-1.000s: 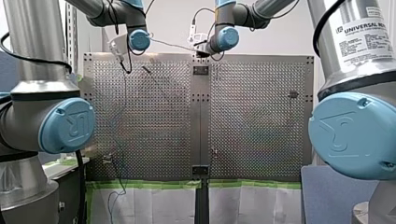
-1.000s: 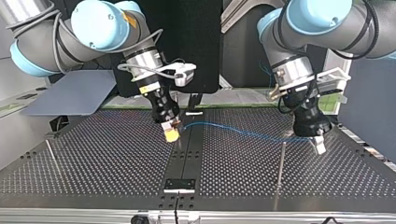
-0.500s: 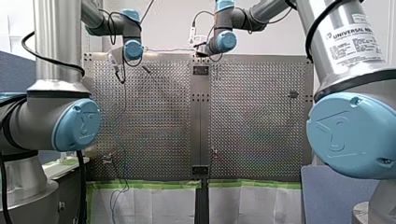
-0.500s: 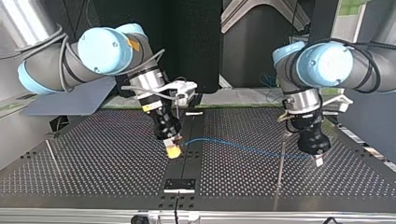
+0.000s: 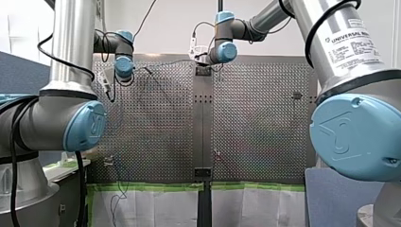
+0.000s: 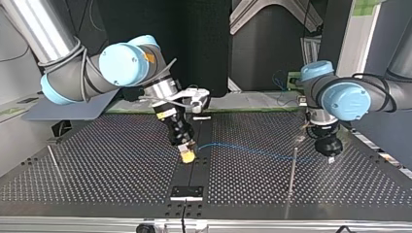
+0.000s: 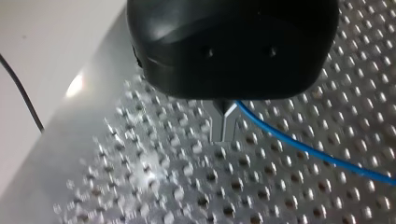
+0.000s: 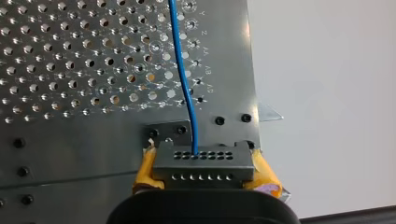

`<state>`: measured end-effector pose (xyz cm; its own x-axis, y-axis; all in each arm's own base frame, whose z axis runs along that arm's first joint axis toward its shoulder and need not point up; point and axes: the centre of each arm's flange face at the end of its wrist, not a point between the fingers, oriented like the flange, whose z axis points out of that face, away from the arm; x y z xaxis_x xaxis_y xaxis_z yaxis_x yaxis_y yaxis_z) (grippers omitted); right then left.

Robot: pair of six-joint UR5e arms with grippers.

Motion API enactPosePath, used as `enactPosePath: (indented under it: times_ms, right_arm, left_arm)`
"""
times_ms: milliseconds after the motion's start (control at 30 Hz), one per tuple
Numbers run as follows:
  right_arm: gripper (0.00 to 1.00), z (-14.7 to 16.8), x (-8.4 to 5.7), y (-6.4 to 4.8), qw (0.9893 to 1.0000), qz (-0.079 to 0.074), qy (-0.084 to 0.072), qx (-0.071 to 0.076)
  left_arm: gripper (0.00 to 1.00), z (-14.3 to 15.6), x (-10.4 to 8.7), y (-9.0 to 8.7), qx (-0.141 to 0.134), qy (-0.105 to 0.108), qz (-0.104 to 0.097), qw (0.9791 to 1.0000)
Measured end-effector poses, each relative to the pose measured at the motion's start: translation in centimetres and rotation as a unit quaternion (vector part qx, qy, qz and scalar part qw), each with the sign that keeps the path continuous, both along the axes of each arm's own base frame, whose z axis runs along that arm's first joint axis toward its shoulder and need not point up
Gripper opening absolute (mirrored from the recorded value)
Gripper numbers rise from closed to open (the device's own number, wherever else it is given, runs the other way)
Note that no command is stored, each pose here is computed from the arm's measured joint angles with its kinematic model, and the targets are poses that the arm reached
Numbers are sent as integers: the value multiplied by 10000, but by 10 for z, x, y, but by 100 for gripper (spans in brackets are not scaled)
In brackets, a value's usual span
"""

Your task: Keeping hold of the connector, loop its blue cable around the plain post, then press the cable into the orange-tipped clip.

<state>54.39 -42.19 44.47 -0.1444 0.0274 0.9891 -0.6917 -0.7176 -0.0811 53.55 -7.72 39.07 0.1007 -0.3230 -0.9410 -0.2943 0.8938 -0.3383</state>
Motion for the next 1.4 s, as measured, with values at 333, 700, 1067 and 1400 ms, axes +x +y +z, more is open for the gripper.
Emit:
enactPosePath:
  times_ms: [333,700,1067,1400]
  right_arm:
    - [0,-33,11,-14,10000,-4,76,48]
    - [0,-89,24,-33,9995,-88,229,218]
    - [0,-145,35,-35,9970,-95,518,559]
    - [0,-174,45,-11,9944,28,738,757]
  left_arm:
    - [0,-19,20,42,-23,132,-19,9999]
    - [0,-35,33,29,-162,108,-580,9981]
    - [0,-41,34,4,-216,148,-1200,9924]
    - [28,-54,27,-9,-273,261,-1530,9875]
